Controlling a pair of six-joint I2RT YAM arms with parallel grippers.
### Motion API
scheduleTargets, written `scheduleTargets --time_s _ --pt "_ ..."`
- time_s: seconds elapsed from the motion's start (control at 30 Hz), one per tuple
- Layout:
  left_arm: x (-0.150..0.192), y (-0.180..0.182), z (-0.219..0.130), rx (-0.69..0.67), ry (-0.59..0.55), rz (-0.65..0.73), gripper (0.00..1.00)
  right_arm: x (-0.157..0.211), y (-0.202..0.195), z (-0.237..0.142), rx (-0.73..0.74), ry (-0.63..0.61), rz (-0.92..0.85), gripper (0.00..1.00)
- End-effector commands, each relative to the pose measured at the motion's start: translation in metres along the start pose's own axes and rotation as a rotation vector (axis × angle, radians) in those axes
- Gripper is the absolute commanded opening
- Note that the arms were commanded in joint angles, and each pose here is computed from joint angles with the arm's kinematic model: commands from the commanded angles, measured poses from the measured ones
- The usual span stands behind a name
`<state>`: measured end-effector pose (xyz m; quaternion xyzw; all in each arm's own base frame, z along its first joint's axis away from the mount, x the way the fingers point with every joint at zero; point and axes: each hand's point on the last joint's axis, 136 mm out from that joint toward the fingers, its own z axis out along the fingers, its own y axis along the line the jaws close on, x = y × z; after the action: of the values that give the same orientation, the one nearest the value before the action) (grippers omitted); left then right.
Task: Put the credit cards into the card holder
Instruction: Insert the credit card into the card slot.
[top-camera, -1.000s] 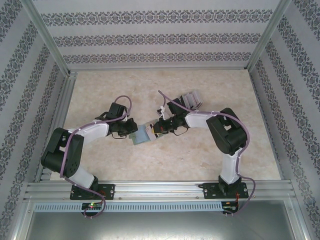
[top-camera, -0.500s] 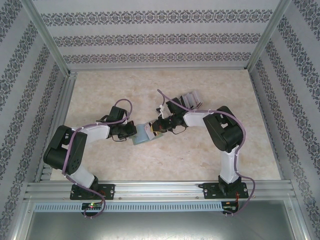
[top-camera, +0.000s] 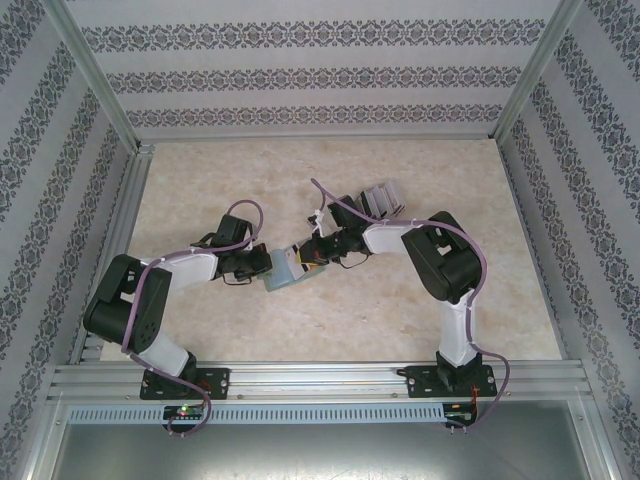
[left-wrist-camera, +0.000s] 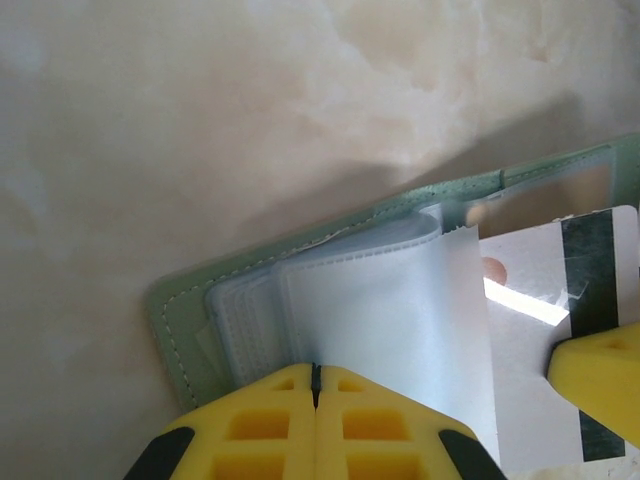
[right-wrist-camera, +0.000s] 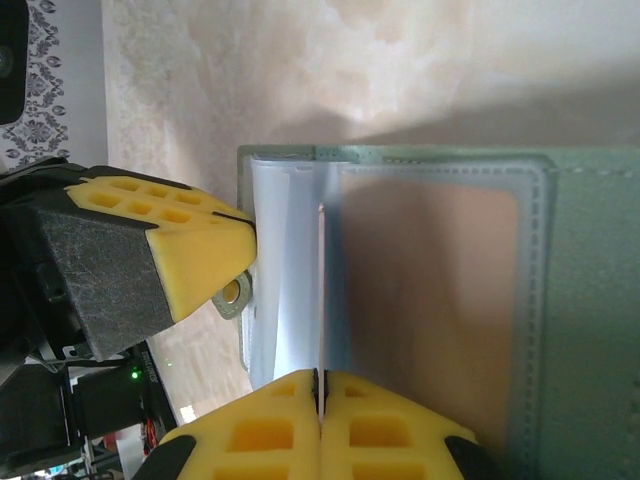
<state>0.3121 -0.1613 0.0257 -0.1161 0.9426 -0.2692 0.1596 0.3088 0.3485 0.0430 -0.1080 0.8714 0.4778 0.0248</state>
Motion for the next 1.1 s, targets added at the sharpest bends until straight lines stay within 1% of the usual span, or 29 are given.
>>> scheduleTargets --time_s 0.0,0.33,0.53,0.7,0.87,1.07 --pt "0.016 0.021 -0.002 -0.069 0.037 -0.030 0.00 0.000 0.021 -0.001 -0.049 0.002 -0.031 0.03" --pt "0.017 0.022 -0.001 -0.068 0.041 -0.036 0.00 0.006 0.033 -0.002 -0.064 0.008 -0.046 0.03" --pt "0.017 0.020 -0.001 -0.058 0.039 -0.037 0.00 0.010 0.028 0.000 -0.051 0.016 -0.038 0.03" --pt "0.018 0.020 -0.001 -0.053 0.037 -0.039 0.00 0.003 0.017 0.010 -0.030 0.000 -0.037 0.03" --pt "0.019 0.021 -0.005 -0.060 0.031 -0.036 0.00 -0.007 0.019 0.019 -0.047 -0.002 -0.046 0.03" --pt "0.019 0.022 -0.006 -0.065 0.028 -0.035 0.00 -0.004 0.019 0.030 -0.051 0.017 -0.041 0.03"
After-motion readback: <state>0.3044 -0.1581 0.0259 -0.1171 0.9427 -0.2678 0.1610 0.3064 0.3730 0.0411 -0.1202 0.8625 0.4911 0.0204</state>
